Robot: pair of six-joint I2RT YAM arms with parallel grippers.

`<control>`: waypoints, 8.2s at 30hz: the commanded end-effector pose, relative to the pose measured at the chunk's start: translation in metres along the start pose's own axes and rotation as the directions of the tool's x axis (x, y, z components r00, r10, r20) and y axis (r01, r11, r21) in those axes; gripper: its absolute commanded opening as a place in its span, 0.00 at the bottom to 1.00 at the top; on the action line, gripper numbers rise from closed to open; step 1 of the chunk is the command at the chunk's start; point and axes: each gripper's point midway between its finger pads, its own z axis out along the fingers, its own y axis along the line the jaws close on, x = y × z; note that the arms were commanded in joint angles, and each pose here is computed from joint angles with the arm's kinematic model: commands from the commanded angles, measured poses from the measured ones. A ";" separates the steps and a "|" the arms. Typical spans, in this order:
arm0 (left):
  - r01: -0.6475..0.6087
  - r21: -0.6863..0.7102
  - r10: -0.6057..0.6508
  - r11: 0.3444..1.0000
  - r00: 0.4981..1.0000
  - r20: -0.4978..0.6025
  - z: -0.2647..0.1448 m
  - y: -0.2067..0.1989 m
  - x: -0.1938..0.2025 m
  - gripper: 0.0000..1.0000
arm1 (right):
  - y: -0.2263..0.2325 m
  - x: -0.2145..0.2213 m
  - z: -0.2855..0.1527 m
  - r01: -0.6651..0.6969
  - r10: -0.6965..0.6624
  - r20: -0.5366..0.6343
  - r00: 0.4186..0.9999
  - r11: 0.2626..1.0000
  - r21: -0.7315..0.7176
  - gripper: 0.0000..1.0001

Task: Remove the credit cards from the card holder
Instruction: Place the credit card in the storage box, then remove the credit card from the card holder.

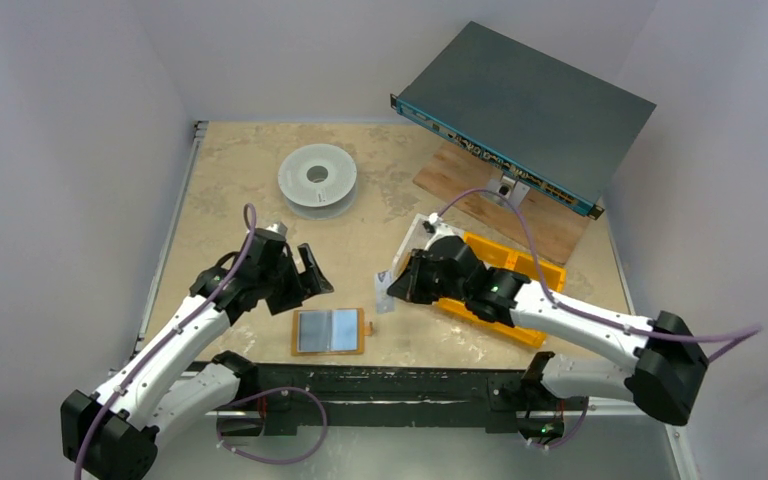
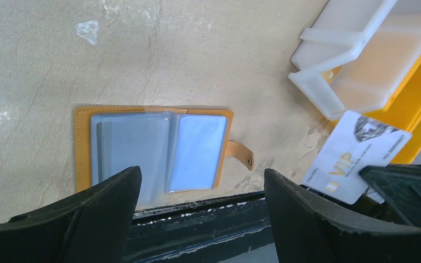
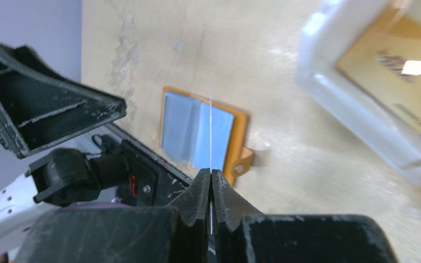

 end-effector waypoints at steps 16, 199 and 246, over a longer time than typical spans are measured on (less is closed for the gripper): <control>-0.085 0.161 0.094 0.983 0.994 -0.050 -0.005 -0.033 0.003 0.82 | -0.146 -0.074 -0.119 -0.235 0.066 0.311 0.948 0.804 0.546 0.00; 0.035 -0.024 -0.040 0.999 0.970 -0.238 0.067 -0.013 0.039 0.00 | 0.042 0.038 0.058 0.291 -0.289 -0.061 0.955 0.956 0.031 0.41; 0.092 -0.029 -0.097 0.995 0.968 -0.230 0.039 0.037 0.024 0.44 | 0.020 0.118 0.135 0.267 -0.271 -0.329 0.905 0.962 -0.058 0.17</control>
